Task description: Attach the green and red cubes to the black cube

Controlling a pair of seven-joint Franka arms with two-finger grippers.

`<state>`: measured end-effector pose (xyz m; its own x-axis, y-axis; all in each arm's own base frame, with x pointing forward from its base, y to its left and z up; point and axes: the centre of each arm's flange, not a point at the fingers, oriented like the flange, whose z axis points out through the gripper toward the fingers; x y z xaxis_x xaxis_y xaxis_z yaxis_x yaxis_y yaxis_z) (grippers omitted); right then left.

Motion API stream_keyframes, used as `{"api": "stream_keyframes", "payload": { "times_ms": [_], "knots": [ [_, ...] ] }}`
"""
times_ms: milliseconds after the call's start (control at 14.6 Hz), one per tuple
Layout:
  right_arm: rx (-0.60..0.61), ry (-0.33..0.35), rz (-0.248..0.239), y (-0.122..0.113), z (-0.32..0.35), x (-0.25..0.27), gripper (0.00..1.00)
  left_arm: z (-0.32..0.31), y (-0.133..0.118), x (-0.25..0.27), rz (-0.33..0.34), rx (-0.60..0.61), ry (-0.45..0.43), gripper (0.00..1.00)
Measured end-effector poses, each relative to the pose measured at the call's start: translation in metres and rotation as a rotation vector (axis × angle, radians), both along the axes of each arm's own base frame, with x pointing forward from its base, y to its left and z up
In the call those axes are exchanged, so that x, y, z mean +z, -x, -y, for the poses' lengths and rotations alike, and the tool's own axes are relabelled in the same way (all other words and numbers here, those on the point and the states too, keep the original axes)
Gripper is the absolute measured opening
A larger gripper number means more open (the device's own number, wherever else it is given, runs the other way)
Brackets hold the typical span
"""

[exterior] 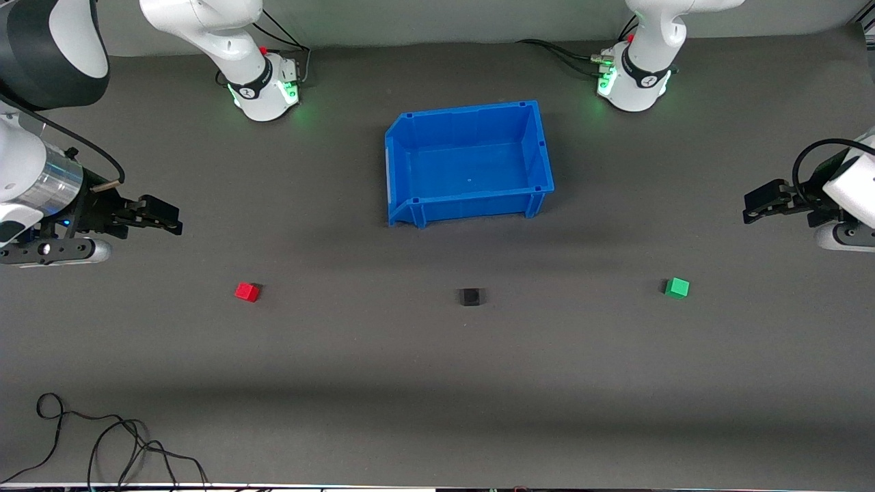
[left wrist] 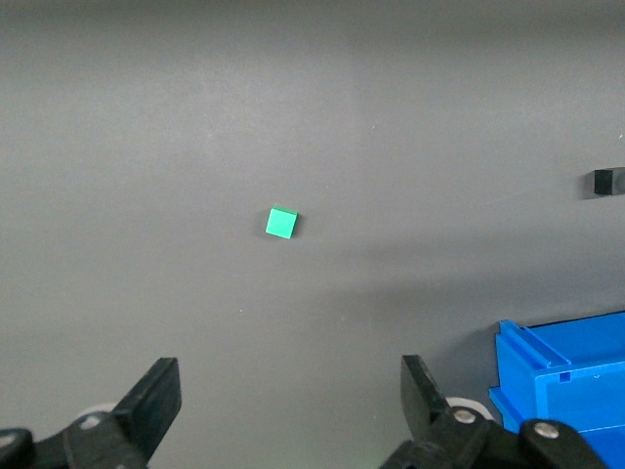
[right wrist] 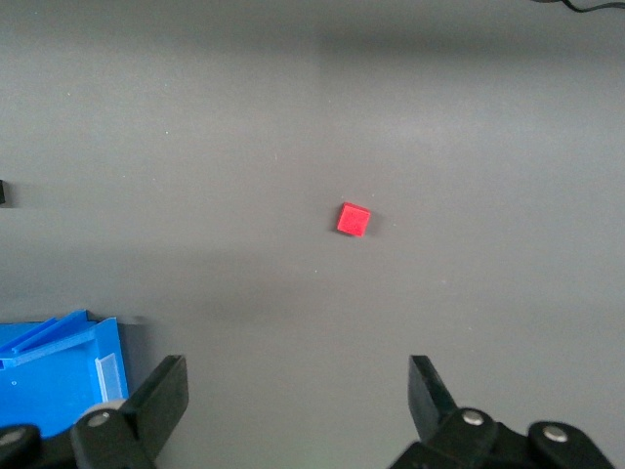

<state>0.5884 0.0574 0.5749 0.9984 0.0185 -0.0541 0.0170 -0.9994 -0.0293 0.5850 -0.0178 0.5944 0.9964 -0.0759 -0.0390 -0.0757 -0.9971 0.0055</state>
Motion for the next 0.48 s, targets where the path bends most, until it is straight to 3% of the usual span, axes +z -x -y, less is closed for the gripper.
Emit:
{"api": "stream_keyframes", "payload": {
  "times_ms": [342, 479],
  "knots": [
    [-0.028, 0.0, 0.005, -0.001, 0.008, 0.002, 1.0, 0.0, 0.0, 0.001, 0.002, 0.0, 0.0, 1.0],
    [-0.161, -0.025, -0.002, -0.002, 0.021, -0.001, 1.0, 0.0, 0.0, 0.001, 0.002, 0.0, 0.0, 1.0]
  ]
}}
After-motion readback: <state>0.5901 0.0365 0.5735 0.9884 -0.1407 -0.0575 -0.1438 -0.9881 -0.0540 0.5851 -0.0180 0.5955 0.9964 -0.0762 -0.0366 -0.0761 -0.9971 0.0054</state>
